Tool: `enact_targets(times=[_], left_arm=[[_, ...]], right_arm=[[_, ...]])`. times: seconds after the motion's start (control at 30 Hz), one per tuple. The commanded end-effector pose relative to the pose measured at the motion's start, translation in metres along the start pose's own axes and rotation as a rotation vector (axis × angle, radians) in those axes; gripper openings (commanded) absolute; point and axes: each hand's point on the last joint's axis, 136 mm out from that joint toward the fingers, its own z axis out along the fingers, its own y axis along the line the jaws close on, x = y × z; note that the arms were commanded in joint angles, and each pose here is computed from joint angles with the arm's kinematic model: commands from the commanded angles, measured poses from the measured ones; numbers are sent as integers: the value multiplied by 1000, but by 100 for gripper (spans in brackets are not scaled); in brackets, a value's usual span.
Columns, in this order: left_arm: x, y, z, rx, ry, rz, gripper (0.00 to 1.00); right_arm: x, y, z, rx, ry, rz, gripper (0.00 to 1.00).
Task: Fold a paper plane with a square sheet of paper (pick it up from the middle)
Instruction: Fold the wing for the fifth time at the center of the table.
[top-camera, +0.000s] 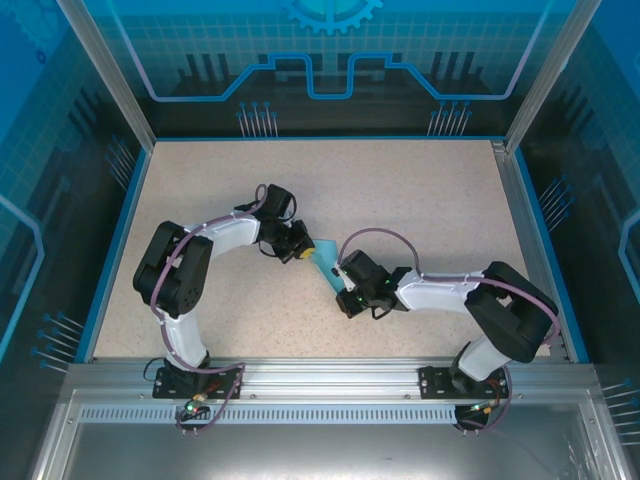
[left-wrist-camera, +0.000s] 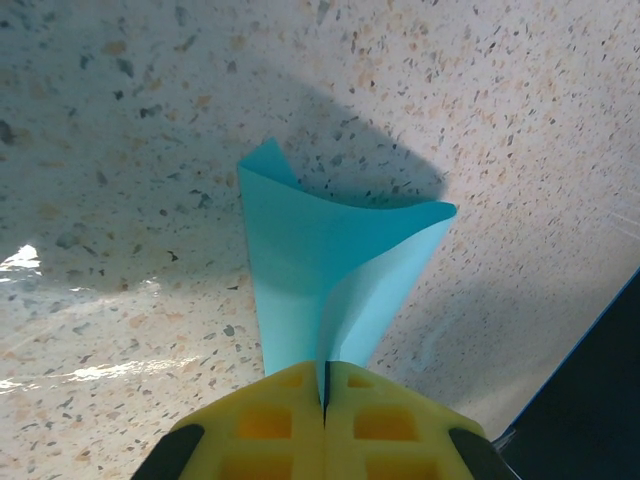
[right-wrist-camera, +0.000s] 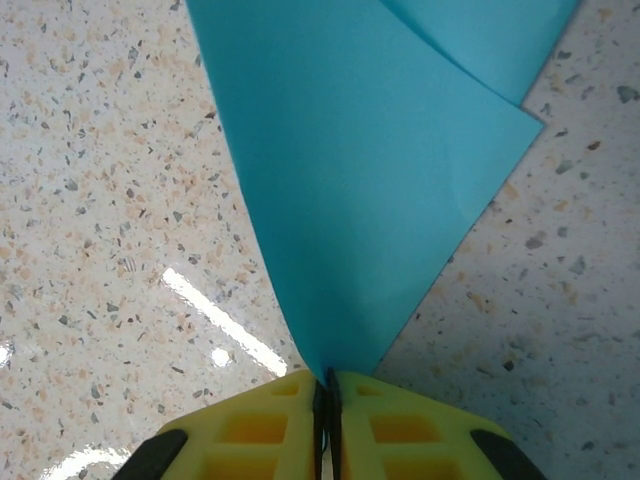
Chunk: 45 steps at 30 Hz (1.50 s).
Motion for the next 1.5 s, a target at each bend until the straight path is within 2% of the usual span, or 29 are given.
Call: enact_targets(times=[0.0,0.23,0.43,0.57,0.8,1.07,1.27,1.47], left_arm=[[5,1,3,-16,32,8,0],[4,0,3,-16,32,10,0],[5,0,3,-15,36,11,0],[5,-1,3,-14,37,8,0],[4,-4,2,-7,34,9,0],[5,-4,0,-9,36,12,0],[6,-2,-1,-12,33,11,0],[6,-3,-2,-9,30,11,0]], right_arm=[[3,-4,-3,20,34,-2,14],[-17,3,-28,-64,-46,34,27],[-32,7,-44,-91,-126,9,46],[-35,13,-37,-31,-121,-72,48],[-43,16,-23,207,-119,-228,51],[-50,20,-4,287,-105,-269,44],[-53,22,-3,297,-121,-263,27],[-50,17,-3,316,-111,-262,16]])
